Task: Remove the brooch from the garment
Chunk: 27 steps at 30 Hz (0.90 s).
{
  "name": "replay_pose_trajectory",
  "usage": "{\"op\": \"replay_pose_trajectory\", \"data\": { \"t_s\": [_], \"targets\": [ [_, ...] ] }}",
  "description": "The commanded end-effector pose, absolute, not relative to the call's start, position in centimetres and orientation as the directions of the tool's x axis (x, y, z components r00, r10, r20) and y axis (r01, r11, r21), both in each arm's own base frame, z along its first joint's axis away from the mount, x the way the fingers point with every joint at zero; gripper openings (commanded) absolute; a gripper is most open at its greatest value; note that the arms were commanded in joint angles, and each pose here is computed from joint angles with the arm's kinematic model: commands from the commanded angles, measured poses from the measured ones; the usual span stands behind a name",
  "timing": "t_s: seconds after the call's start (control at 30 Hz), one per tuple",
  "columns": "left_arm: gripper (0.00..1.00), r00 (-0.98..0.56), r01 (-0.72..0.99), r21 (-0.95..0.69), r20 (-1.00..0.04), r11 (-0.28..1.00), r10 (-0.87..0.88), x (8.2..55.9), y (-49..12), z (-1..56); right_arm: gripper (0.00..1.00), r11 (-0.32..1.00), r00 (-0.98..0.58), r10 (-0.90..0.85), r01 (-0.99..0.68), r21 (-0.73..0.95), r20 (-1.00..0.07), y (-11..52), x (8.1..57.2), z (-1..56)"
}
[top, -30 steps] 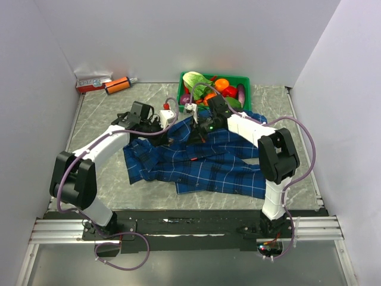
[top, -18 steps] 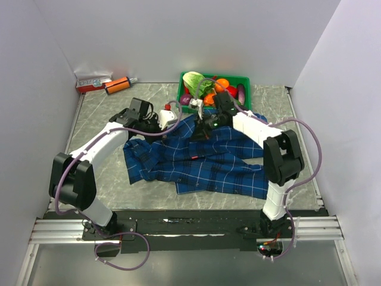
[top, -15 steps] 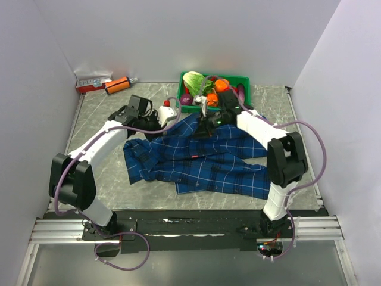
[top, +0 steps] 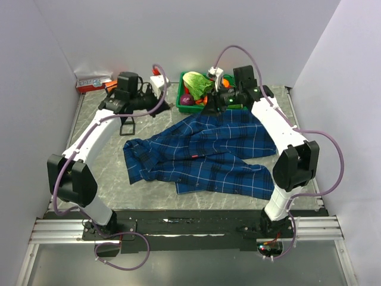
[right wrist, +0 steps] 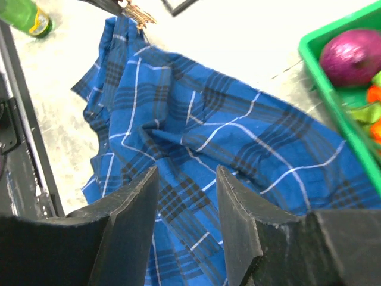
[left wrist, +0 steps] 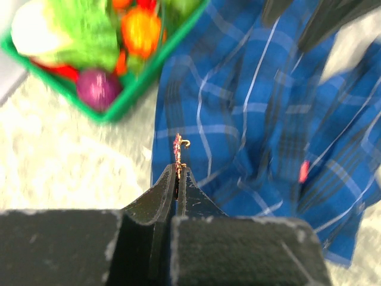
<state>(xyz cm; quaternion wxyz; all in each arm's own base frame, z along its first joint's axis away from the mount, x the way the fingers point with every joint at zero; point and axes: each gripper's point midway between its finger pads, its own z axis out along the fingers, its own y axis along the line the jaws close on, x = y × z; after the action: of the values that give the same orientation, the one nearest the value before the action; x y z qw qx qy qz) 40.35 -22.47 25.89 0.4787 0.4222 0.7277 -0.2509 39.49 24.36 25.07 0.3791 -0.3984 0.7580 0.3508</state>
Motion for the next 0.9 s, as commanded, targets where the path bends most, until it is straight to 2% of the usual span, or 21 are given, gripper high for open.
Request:
{"op": "replay_pose_trajectory", "data": {
  "t_s": [0.0,0.2,0.23,0.27,0.3,0.33,0.43,0.67,0.87],
  "targets": [
    [0.01,-0.102,0.904,-0.009,-0.975,0.427,0.195,39.0,-24.7,32.8,0.51,0.469,-0.363,-0.329,-0.864,0.182,-0.872,24.0,40.1,27.7],
    [0.01,-0.19,0.931,-0.155,-0.979,0.331,0.073,37.3,-25.6,34.4,0.51,0.387,-0.391,-0.235,-0.877,0.283,-0.89,27.1,43.4,27.7],
    [0.01,-0.272,0.909,-0.248,-0.962,0.335,0.027,37.2,-25.6,34.6,0.51,0.341,-0.421,-0.204,-0.877,0.339,-0.884,27.9,43.1,28.3],
    [0.01,-0.267,0.907,-0.257,-0.964,0.334,-0.017,38.0,-25.3,35.3,0.51,0.318,-0.416,-0.185,-0.883,0.346,-0.89,28.5,43.4,29.3],
    [0.01,-0.298,0.911,-0.296,-0.954,0.287,-0.038,37.5,-25.5,35.1,0.51,0.301,-0.434,-0.173,-0.878,0.373,-0.884,29.1,44.0,28.7],
    [0.01,-0.39,0.88,-0.395,-0.918,0.264,-0.073,37.5,-25.6,35.0,0.51,0.281,-0.464,-0.156,-0.867,0.411,-0.872,29.5,43.9,28.9],
    [0.01,-0.465,0.853,-0.474,-0.88,0.221,-0.095,37.5,-25.3,35.2,0.5,0.249,-0.497,-0.154,-0.856,0.453,-0.854,30.6,43.6,27.7],
    [0.01,-0.526,0.821,-0.532,-0.846,0.207,-0.085,37.4,-25.1,33.4,0.5,0.092,-0.598,-0.115,-0.802,0.591,-0.793,33.1,40.8,28.2],
    [0.01,-0.55,0.803,-0.558,-0.829,0.209,-0.101,37.9,-25.2,32.4,0.5,0.055,-0.633,-0.118,-0.774,0.631,-0.765,33.9,39.8,28.4]
  ]
}}
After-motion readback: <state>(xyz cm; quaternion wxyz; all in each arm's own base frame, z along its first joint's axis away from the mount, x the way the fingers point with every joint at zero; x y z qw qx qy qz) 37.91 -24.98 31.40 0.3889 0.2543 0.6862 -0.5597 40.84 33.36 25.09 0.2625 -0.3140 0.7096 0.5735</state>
